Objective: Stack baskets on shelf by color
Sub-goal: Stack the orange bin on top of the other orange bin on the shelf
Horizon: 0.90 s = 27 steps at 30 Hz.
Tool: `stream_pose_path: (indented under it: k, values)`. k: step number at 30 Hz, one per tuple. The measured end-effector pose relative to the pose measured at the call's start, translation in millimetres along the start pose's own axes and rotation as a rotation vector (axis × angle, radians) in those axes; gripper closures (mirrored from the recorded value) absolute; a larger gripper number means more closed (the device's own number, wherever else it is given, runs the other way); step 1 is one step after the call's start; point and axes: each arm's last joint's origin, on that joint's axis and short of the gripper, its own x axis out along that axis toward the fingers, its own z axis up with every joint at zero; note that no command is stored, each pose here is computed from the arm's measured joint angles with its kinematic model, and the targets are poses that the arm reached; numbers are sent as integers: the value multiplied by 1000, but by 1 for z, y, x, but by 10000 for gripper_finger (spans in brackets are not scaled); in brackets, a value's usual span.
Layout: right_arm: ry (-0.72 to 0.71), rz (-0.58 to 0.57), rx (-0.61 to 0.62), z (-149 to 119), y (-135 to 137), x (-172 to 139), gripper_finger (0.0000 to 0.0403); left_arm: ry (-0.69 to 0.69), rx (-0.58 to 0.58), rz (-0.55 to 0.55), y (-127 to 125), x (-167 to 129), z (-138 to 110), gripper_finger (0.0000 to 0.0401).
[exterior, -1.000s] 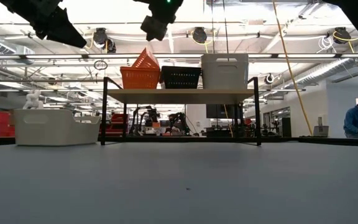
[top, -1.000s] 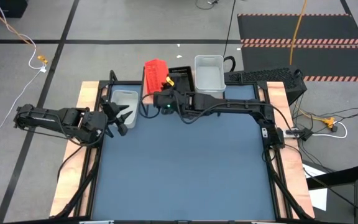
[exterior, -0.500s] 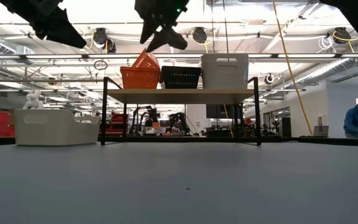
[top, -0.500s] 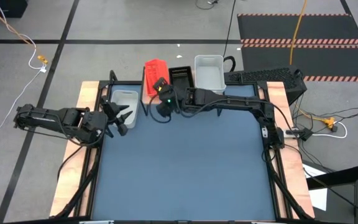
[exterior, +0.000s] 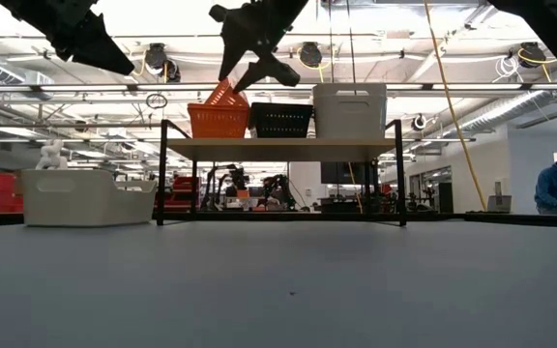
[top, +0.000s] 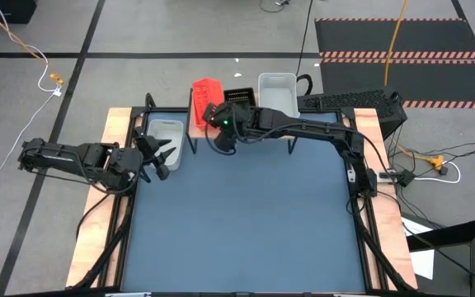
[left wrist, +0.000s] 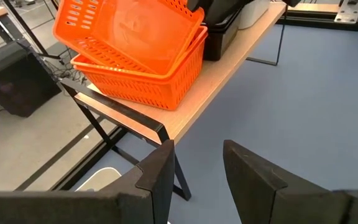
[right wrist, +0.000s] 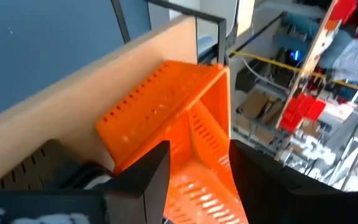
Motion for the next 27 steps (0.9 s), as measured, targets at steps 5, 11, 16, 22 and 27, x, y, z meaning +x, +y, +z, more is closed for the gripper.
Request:
stream_pose_path:
  k: [5, 11, 16, 22, 27]
  values:
    - [-1, 0, -34, -1, 0, 0, 246, 0, 0, 1, 0, 0, 0, 261]
    - [10, 25, -29, -6, 3, 2, 277, 0, 0, 1, 0, 0, 0, 261]
    - [31, 36, 32, -12, 4, 4, 317, 0, 0, 1, 0, 0, 0, 261]
    - [45, 38, 41, -12, 4, 4, 363, -1, 5, 2, 0, 0, 0, 261]
    - [42, -10, 130, -12, -1, 2, 377, 0, 9, 2, 0, 0, 0, 261]
